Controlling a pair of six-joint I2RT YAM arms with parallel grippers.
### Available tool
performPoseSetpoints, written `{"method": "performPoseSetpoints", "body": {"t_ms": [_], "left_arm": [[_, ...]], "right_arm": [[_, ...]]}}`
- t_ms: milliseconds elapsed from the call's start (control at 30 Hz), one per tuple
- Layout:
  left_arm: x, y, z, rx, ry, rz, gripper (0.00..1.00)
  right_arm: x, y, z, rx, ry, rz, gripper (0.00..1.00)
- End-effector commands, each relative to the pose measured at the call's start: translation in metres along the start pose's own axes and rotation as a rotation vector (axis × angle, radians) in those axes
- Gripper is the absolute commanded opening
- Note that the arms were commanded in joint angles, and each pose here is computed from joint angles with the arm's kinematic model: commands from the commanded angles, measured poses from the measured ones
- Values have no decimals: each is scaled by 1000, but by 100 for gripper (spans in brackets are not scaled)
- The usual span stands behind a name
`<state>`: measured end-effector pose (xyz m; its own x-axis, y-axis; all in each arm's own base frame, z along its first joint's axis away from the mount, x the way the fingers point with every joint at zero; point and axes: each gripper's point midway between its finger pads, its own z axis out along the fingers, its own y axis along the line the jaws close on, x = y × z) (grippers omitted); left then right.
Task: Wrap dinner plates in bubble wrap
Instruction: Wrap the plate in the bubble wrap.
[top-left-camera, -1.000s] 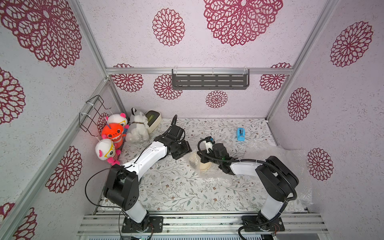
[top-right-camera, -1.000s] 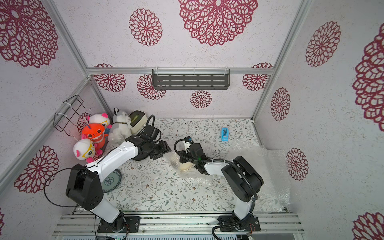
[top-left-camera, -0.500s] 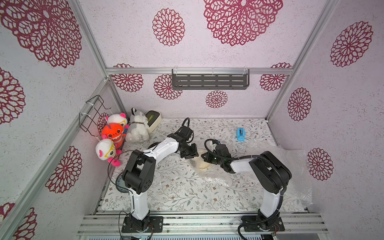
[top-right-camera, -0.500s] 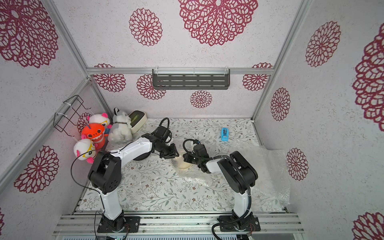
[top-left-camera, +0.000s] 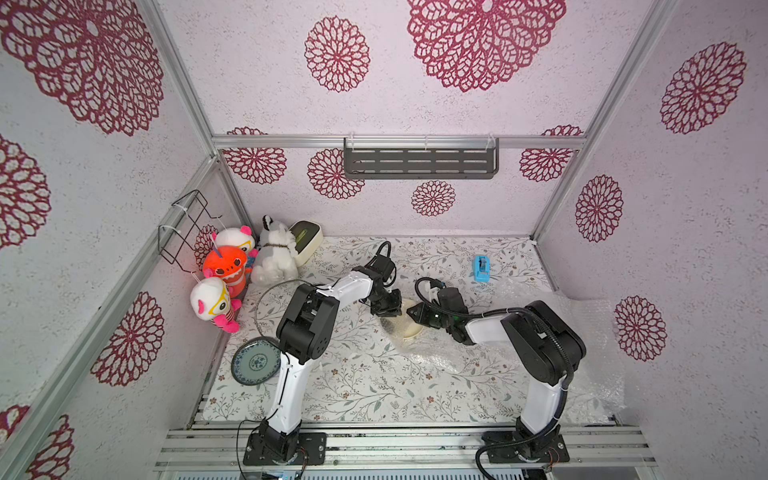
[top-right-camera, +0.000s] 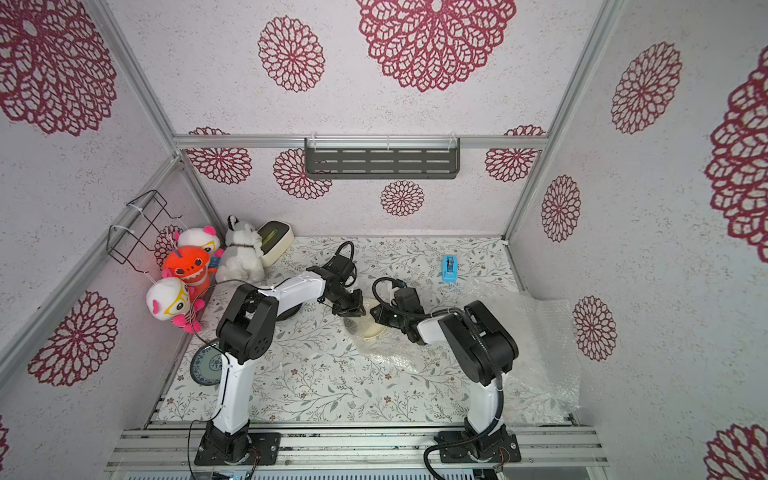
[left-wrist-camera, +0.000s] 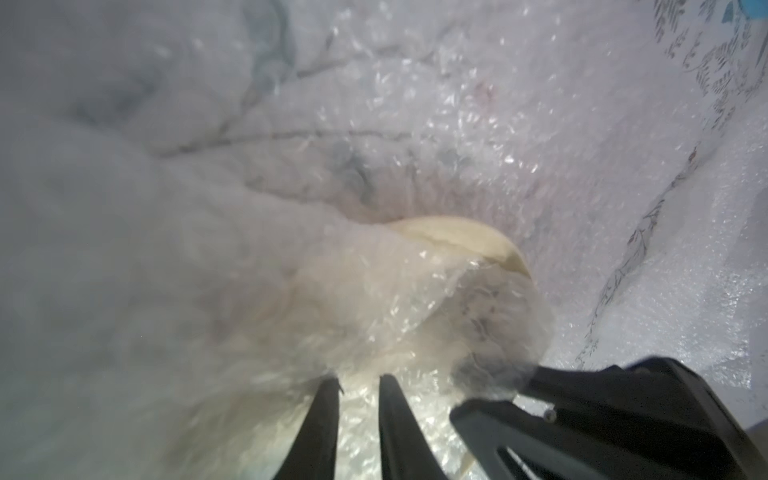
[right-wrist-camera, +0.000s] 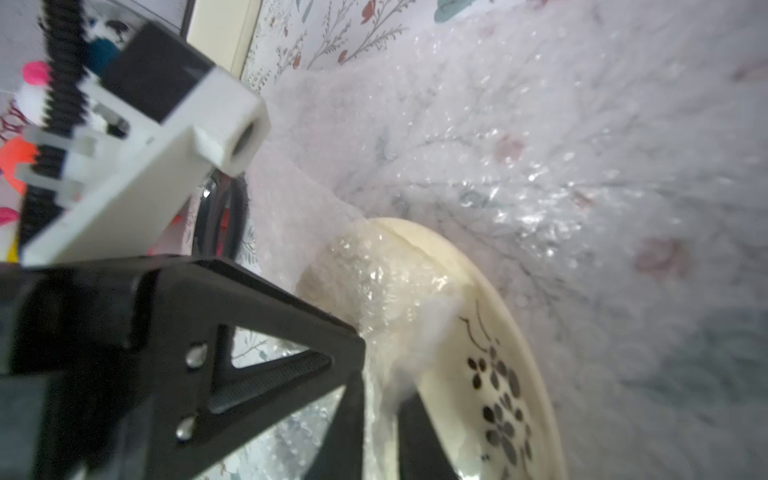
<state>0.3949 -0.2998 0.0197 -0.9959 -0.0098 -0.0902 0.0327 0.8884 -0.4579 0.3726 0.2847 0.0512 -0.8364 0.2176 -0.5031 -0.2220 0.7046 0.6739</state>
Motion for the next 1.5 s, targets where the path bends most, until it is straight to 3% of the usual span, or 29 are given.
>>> {"method": "performPoseSetpoints", "body": {"t_ms": [0, 33, 167, 200, 300, 500, 667, 700, 733, 900, 967, 1167, 1400, 1467], "left_arm": [[-4, 15, 14, -74, -20, -22, 21], [-3, 16, 15, -75, -18, -27, 21], [0, 19, 17, -79, -13, -45, 21], [2, 21, 19, -83, -7, -51, 21], [5, 23, 21, -80, 2, -59, 21], [10, 25, 22, -69, 3, -62, 19], [16, 27, 25, -68, 23, -54, 5], [16, 27, 25, -67, 26, -53, 1], [17, 27, 25, -65, 30, -54, 0], [22, 30, 28, -71, 47, -36, 0], [22, 31, 28, -78, 48, -15, 0], [27, 35, 29, -78, 47, 56, 0], [30, 25, 27, -14, 41, 155, 0], [29, 18, 25, 15, 35, 181, 4]], "right_arm": [[-15, 24, -37, 0, -5, -312, 46], [-11, 24, -49, 33, 20, -411, 57], [15, 17, -93, 114, 145, -786, 72], [29, 18, -101, 97, 190, -918, 97], [75, 9, -114, 90, 302, -1295, 98], [97, 17, -100, 75, 294, -1494, 98], [113, 15, -78, 85, 335, -1594, 97], [111, 13, -74, 99, 321, -1596, 86], [108, 14, -72, 112, 293, -1603, 68], [93, 21, -67, 152, 234, -1621, 37], [79, 31, -65, 160, 189, -1620, 1], [38, 48, -57, 77, 120, -1591, 0], [12, 26, -28, -6, 224, -1592, 0], [11, 19, -18, -38, 250, -1563, 0]]}}
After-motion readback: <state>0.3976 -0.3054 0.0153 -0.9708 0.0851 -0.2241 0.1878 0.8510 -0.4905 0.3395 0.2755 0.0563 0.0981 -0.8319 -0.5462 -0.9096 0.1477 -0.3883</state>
